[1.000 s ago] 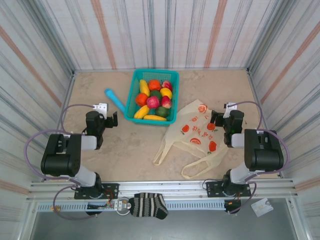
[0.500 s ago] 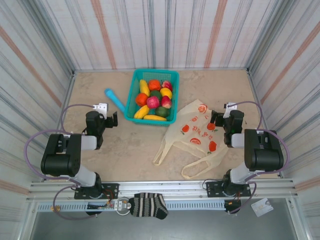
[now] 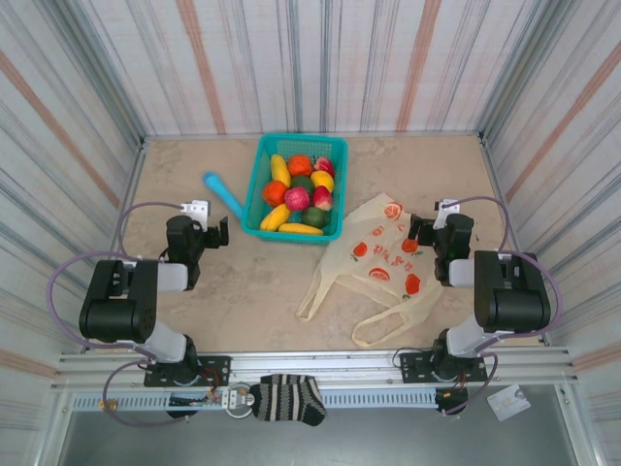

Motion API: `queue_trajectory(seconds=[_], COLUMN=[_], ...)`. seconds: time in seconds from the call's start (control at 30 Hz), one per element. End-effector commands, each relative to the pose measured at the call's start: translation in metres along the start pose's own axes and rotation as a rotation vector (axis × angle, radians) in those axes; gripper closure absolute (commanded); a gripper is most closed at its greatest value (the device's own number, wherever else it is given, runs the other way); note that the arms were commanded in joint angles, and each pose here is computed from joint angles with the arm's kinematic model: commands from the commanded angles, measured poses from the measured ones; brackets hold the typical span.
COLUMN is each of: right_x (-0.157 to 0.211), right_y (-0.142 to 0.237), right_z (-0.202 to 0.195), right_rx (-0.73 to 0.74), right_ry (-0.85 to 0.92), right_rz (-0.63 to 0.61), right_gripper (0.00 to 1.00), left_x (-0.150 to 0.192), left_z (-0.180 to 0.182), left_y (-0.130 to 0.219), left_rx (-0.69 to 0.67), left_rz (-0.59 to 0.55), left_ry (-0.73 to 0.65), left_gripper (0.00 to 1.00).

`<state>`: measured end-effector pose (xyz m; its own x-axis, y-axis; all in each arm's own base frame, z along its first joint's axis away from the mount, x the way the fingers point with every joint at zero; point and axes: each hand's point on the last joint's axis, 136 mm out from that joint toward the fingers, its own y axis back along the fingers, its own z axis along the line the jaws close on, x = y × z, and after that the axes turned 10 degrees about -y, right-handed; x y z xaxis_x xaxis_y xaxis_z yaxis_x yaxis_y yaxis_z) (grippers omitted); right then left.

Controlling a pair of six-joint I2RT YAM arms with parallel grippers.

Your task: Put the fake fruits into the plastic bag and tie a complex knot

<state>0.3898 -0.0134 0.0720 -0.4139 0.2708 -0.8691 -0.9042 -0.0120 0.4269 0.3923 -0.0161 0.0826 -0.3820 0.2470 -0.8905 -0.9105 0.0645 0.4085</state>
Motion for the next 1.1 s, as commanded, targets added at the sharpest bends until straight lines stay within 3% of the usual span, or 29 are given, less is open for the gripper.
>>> queue_trajectory(seconds=[0.0, 0.23, 0.33, 0.4, 0.6, 0.67, 0.73, 0.83, 0.9, 1.0, 1.07], right_x=[-0.01, -0.015, -0.036, -0.067, -0.139, -0.152, -0.156, -0.156, -0.154, -0.146, -0.149], right_y=[-0.001, 0.008, 0.019, 0.033, 0.085, 0.104, 0.122, 0.15, 0.168, 0.183, 0.184], right_z=[0.001, 0.023, 0.029, 0.042, 0.13, 0.17, 0.196, 0.216, 0.221, 0.207, 0.214], right_rx=[0.001, -0.073, -0.004, 0.012, -0.168, -0.262, -0.297, -0.226, -0.214, -0.262, -0.478], right_ry=[-0.016, 0.054, 0.08, 0.063, 0.111, 0.133, 0.124, 0.145, 0.155, -0.04, -0.198], right_rz=[-0.031, -0.019, -0.013, -0.083, -0.203, -0.209, -0.176, -0.116, -0.061, 0.045, 0.087], right_gripper=[0.01, 0.01, 0.01, 0.01, 0.01, 0.01, 0.01, 0.01, 0.01, 0.01, 0.01], left_x=[-0.009, -0.014, -0.029, -0.05, -0.133, -0.158, -0.182, -0.198, -0.194, -0.172, -0.155], left_z=[0.001, 0.002, 0.013, 0.026, 0.026, 0.006, -0.027, -0.078, -0.094, -0.095, -0.093], left_y=[0.001, 0.002, 0.008, 0.014, 0.062, 0.081, 0.104, 0.148, 0.171, 0.186, 0.186], left_rx=[0.045, 0.051, 0.02, -0.04, -0.053, -0.001, 0.142, 0.336, 0.394, 0.429, 0.432], left_rz=[-0.033, -0.05, 0.017, 0.034, -0.184, -0.235, -0.262, -0.268, -0.223, -0.084, -0.005], left_ry=[0.008, 0.009, 0.027, 0.034, -0.027, -0.003, 0.043, 0.058, 0.149, 0.328, 0.436], left_gripper=[0.01, 0.01, 0.01, 0.01, 0.01, 0.01, 0.01, 0.01, 0.01, 0.01, 0.01])
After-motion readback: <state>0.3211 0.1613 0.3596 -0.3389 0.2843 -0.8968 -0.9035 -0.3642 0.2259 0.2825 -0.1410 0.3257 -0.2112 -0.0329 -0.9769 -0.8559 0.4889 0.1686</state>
